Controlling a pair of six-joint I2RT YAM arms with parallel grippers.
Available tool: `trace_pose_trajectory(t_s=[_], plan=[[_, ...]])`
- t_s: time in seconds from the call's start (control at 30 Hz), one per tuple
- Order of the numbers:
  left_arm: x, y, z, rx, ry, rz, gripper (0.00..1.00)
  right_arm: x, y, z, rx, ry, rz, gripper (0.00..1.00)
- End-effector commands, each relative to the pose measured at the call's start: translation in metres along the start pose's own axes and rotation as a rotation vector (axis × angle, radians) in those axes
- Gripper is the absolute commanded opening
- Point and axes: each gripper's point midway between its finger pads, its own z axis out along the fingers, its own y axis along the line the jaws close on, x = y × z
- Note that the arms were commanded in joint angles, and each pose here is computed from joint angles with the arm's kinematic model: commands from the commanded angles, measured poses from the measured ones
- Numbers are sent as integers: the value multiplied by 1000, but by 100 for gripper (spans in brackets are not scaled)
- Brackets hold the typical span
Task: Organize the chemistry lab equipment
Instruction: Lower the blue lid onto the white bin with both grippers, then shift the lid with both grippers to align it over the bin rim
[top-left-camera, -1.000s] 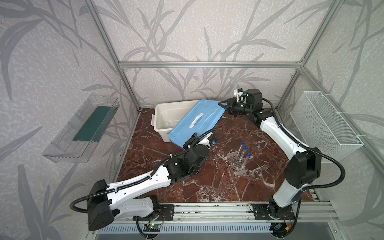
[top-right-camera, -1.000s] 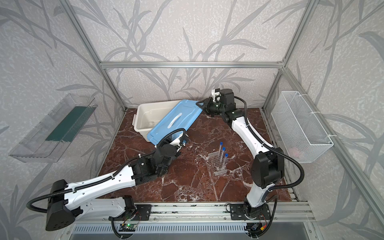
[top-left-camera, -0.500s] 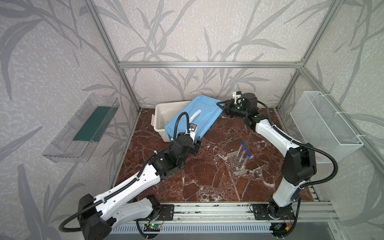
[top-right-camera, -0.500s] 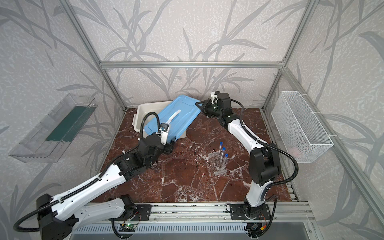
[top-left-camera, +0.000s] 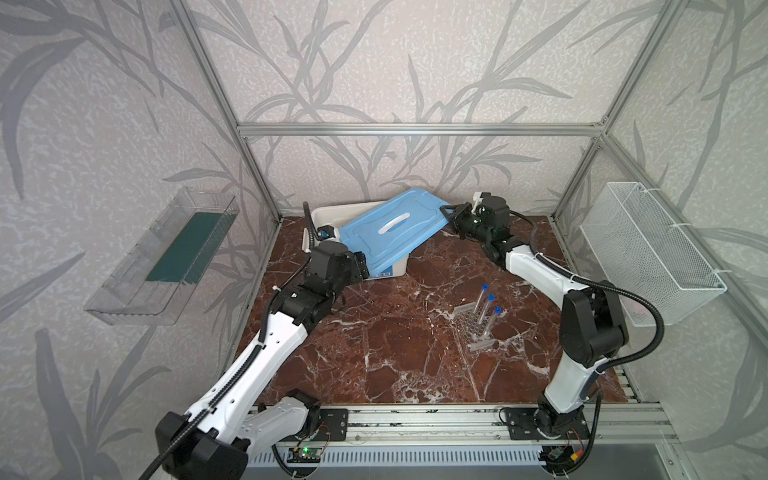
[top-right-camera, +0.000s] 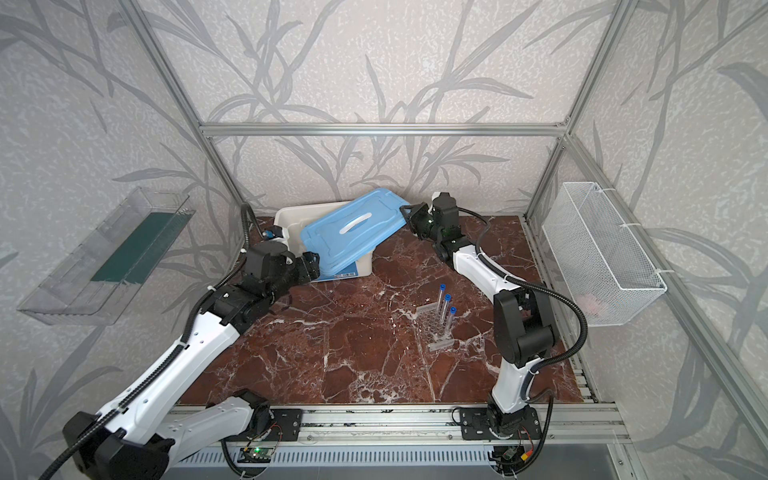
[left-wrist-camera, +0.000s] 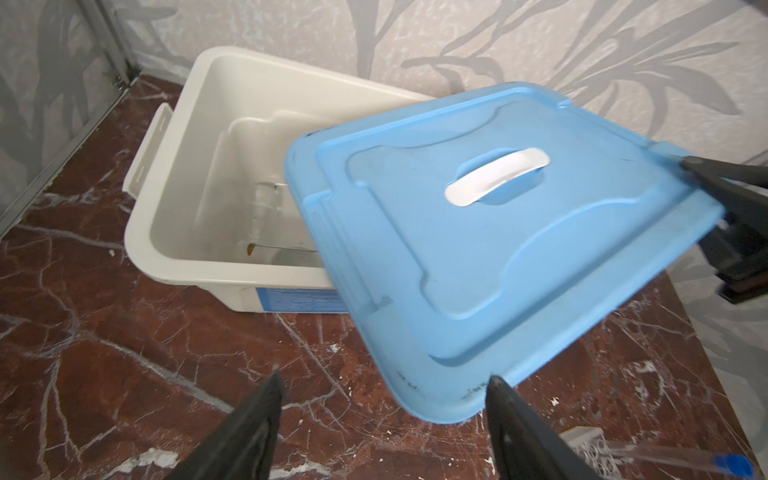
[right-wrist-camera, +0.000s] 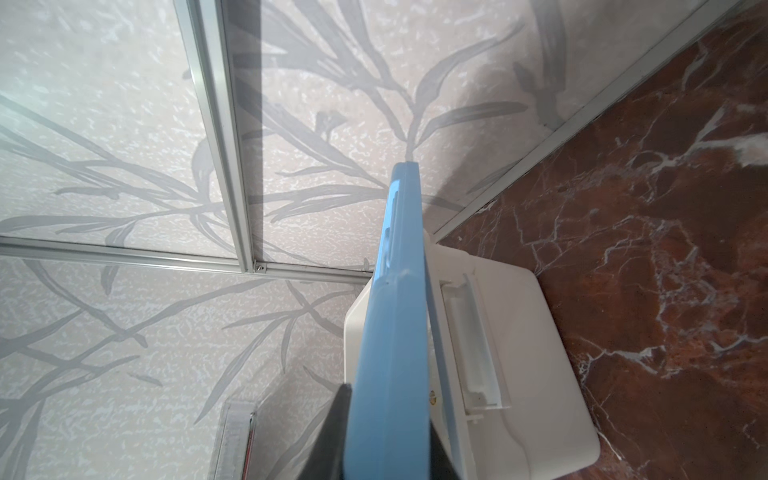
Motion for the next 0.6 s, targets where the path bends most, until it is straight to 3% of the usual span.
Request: trace_pose_trajectory(t_s=[0.0, 0.17, 0.33, 0.57], plan=[[-16, 19, 18, -55, 20, -52, 80, 7, -25, 15, 79, -21, -61, 20], [-32, 36, 59, -84, 61, -83, 82, 27, -48, 29, 111, -1, -43, 21], [-43, 40, 84, -136, 85, -42, 83, 42, -54, 35, 147, 24, -83, 24], [-40, 55, 103, -214, 150, -29, 84, 58, -67, 41, 169, 103, -103, 31]])
